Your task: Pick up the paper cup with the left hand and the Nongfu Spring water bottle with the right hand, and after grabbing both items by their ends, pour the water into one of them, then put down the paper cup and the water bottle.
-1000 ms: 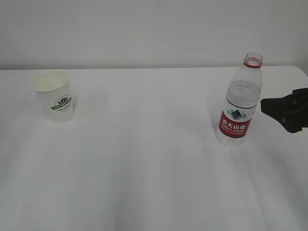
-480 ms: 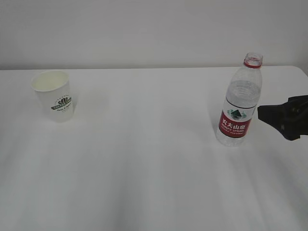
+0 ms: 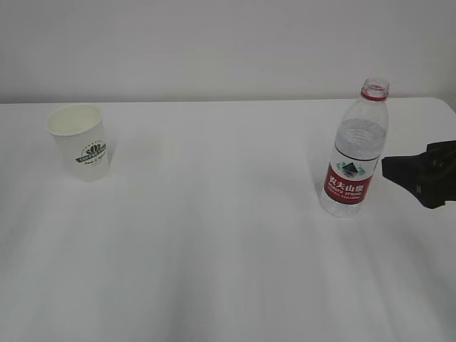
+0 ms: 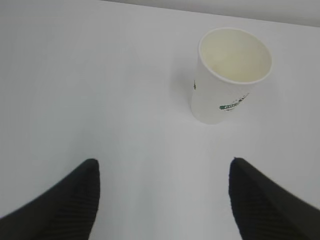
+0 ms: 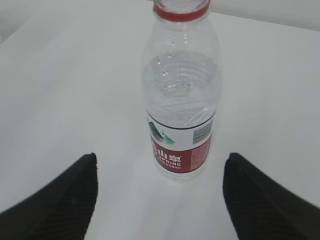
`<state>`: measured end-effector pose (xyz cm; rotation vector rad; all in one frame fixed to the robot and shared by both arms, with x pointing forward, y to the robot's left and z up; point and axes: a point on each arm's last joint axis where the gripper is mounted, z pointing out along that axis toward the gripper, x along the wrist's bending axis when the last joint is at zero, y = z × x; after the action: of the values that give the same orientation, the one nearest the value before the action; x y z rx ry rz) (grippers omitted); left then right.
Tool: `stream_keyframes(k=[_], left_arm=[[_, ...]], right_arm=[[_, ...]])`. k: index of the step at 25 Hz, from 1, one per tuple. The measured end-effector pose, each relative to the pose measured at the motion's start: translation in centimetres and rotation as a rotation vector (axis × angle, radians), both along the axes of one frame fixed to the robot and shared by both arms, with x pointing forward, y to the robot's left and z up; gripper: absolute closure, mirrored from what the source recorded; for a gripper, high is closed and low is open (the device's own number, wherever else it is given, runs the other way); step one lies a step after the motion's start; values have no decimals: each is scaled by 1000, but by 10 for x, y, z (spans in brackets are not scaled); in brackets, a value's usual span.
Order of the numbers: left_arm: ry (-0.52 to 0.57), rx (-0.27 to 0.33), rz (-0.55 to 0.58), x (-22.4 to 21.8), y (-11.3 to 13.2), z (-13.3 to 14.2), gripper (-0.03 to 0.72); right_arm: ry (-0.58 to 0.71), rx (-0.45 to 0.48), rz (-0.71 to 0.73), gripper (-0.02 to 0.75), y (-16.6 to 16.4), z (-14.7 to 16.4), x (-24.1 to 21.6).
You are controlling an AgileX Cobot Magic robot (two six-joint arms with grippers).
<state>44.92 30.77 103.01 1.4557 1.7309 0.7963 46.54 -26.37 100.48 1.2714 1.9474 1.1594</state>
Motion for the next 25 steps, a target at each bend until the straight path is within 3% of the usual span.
stream_keyframes(k=[25], left_arm=[[2,-13,5,0,0,0,112]], right_arm=[[-1,10,22,147,2,0,0]])
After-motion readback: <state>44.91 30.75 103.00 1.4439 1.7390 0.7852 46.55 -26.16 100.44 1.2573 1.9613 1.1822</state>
